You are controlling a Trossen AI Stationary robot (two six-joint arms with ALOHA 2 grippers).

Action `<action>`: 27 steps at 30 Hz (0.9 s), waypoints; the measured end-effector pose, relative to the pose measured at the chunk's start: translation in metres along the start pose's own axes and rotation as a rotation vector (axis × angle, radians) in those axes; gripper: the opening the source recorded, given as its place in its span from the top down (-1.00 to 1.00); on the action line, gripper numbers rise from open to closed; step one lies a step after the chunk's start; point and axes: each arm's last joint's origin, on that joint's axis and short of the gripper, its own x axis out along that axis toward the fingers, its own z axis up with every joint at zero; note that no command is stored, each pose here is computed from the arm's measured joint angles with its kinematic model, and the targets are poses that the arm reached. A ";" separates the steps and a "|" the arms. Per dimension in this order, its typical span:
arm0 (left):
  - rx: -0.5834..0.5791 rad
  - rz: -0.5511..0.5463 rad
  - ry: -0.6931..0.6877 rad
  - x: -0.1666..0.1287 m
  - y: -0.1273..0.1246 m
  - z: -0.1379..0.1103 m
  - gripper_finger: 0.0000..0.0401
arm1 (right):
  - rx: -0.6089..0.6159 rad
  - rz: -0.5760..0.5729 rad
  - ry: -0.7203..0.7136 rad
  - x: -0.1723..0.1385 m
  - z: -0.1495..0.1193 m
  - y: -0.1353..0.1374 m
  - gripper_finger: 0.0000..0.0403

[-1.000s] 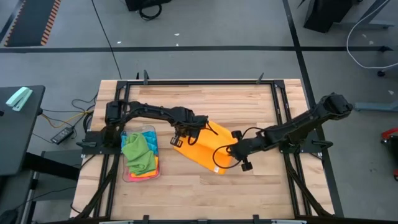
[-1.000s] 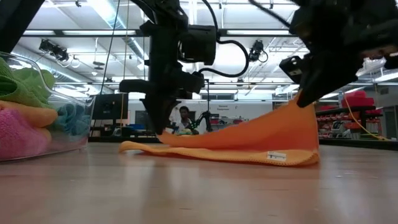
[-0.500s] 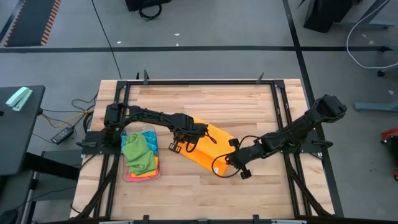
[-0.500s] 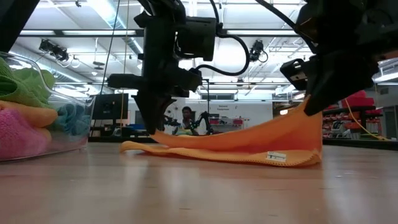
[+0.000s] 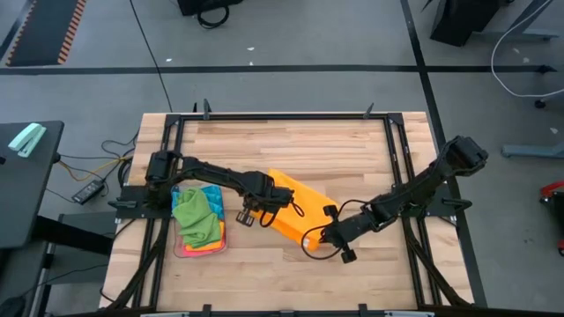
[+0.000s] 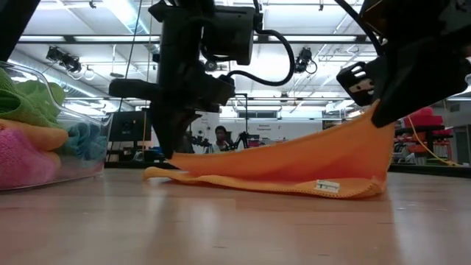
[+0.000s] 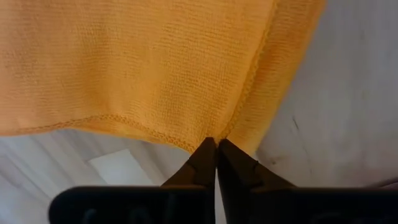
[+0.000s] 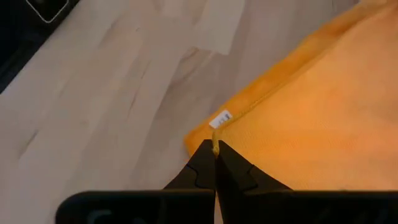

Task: Fold microfiber towels
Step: Fold the yellow microfiber cloth

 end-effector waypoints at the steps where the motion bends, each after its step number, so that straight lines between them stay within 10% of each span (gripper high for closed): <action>1: 0.001 0.001 0.000 0.000 -0.002 0.000 0.94 | 0.001 0.005 -0.001 0.000 0.000 0.002 0.98; 27: -0.028 0.005 0.130 0.016 -0.025 -0.010 0.86 | -0.028 -0.022 0.079 0.035 0.017 0.016 0.98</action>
